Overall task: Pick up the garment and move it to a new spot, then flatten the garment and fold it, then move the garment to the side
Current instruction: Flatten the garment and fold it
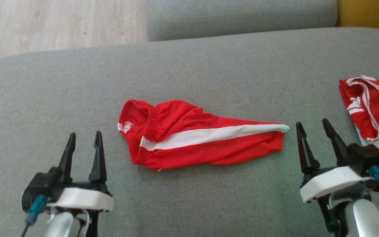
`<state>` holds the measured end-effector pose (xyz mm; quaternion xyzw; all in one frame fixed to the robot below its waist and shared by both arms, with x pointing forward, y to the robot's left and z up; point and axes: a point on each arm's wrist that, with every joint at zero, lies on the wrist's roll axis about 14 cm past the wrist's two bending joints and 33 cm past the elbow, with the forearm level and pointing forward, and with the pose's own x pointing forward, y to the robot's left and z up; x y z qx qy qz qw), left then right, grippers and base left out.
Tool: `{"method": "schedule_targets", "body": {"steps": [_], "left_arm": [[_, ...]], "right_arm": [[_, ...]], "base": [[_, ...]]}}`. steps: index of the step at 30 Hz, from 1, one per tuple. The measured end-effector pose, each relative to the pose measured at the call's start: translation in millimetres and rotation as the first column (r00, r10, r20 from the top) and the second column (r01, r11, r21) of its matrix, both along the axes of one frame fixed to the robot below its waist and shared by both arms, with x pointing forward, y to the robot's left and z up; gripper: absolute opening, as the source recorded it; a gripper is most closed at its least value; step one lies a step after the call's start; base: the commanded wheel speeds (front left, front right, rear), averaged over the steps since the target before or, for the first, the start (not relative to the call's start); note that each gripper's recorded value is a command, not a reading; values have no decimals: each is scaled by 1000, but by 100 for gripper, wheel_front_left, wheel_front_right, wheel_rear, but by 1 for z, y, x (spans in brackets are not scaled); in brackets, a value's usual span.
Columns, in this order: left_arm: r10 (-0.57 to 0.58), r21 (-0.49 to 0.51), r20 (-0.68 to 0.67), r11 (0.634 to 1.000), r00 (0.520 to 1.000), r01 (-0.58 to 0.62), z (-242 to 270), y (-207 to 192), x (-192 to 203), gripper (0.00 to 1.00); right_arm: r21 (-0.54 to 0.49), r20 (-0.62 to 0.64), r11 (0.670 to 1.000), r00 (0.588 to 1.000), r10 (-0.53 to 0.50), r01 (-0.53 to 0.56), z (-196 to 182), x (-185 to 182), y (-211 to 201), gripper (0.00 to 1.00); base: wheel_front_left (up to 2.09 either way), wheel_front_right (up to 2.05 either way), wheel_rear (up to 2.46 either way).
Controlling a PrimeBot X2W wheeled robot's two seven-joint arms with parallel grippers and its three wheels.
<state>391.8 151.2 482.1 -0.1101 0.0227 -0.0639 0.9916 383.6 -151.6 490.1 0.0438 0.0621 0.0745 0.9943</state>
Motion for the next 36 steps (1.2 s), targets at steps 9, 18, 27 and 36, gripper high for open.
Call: {"method": "schedule_targets", "body": {"steps": [9,18,27,36], "left_arm": [[17,20,-4,1000,1000,-17,-2,13,-9,100],[8,29,-43,1000,999,-6,-15,11,-12,100],[10,31,-55,999,998,-8,-19,12,-12,100],[-137,23,-79,990,987,139,-20,-31,-7,100]], "right_arm": [[-12,-31,1000,999,-8,8,-6,-17,-3,100],[-1,-56,1000,998,-18,18,-14,-23,-6,100],[-1,-63,1000,998,-16,16,-16,-23,-5,100],[-1,-87,1000,996,-8,7,-24,-18,-2,100]], "base": [[0,0,0],[0,0,0],[0,0,0],[0,0,0]]}}
